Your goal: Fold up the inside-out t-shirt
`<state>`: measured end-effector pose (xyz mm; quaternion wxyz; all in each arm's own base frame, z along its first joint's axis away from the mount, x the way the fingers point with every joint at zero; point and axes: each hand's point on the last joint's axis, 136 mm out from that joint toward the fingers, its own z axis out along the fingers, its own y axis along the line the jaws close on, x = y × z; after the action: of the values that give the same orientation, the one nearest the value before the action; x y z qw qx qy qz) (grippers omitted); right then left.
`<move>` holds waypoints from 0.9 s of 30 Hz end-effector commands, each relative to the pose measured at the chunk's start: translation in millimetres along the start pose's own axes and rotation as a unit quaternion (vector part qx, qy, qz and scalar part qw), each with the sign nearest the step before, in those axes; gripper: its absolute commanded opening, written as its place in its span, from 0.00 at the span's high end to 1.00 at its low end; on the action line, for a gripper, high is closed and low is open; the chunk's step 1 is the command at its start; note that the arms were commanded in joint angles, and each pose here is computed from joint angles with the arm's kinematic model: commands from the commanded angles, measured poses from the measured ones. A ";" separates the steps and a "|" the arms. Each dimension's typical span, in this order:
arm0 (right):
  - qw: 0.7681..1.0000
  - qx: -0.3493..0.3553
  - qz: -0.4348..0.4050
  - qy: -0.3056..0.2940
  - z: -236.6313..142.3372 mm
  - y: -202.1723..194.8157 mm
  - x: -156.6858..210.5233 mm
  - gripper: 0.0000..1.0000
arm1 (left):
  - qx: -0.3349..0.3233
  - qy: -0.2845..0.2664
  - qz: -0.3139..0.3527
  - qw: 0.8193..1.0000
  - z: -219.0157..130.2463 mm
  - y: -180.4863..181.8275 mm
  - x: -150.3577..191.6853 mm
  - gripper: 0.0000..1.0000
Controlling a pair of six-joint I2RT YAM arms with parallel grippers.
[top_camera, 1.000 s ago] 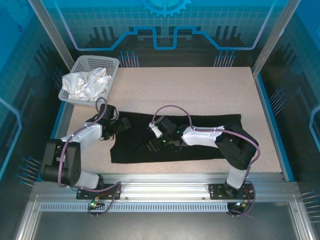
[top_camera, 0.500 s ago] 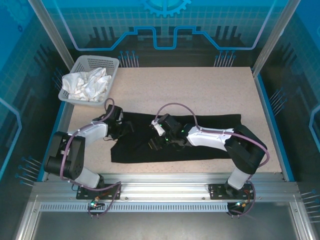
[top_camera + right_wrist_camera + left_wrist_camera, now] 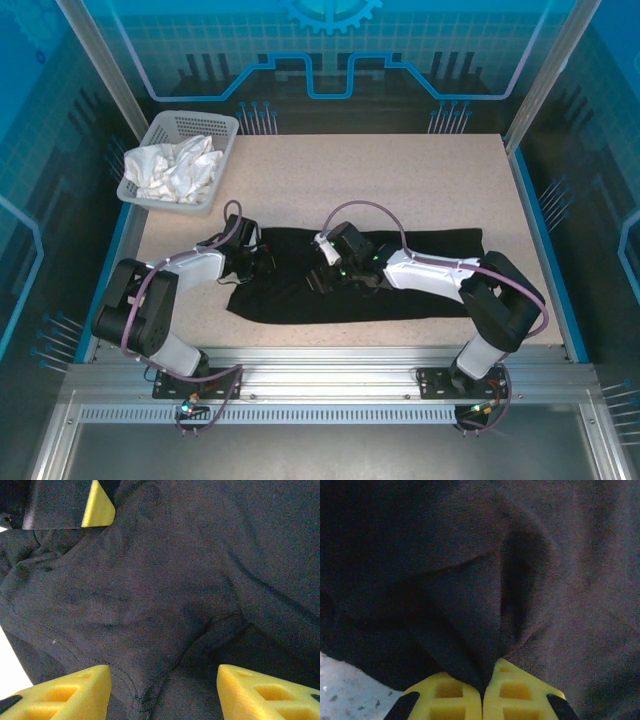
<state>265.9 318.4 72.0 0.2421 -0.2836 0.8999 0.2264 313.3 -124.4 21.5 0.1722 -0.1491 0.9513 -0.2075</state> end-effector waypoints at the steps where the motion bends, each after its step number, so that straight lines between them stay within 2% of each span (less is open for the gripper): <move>1: 1.000 0.015 0.004 -0.004 -11.3 -9.4 -0.1 0.41 | -0.002 -0.018 0.014 1.000 -2.6 2.1 -3.4 1.00; 7: 0.999 0.040 0.014 -0.029 -35.2 -31.4 -7.3 0.37 | -0.037 -0.058 0.011 0.998 -38.5 15.5 -21.3 1.00; 10: 0.997 0.044 0.028 -0.054 -52.3 -47.0 -19.0 0.33 | -0.082 -0.075 0.015 0.994 -64.2 27.6 -33.0 1.00; 11: 0.997 0.048 0.035 -0.050 -54.1 -55.7 -10.8 0.31 | -0.098 -0.081 0.015 0.992 -73.9 31.3 -38.0 1.00; 16: 0.993 0.063 0.063 -0.078 -77.1 -85.1 -16.5 0.26 | -0.163 -0.092 0.024 0.982 -120.4 44.1 -56.7 1.00; 18: 0.989 0.077 0.092 -0.084 -86.7 -102.7 -15.3 0.25 | -0.193 -0.094 0.047 0.976 -141.2 45.5 -65.6 1.00; 21: 0.982 0.095 0.137 -0.084 -97.9 -127.6 -9.0 0.25 | -0.280 -0.090 0.094 0.951 -178.4 62.5 -82.9 1.00; 25: 0.974 0.123 0.175 -0.077 -103.5 -151.7 0.7 0.25 | -0.415 -0.096 0.144 0.893 -236.3 84.4 -116.8 1.00; 27: 0.973 0.120 0.184 -0.070 -97.8 -154.1 1.4 0.25 | -0.440 -0.104 0.167 0.876 -250.8 81.8 -131.7 1.00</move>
<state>337.0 154.7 117.6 0.3178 -0.0814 0.9281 0.1761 333.2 41.5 211.8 0.2679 -0.1221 0.9439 0.1496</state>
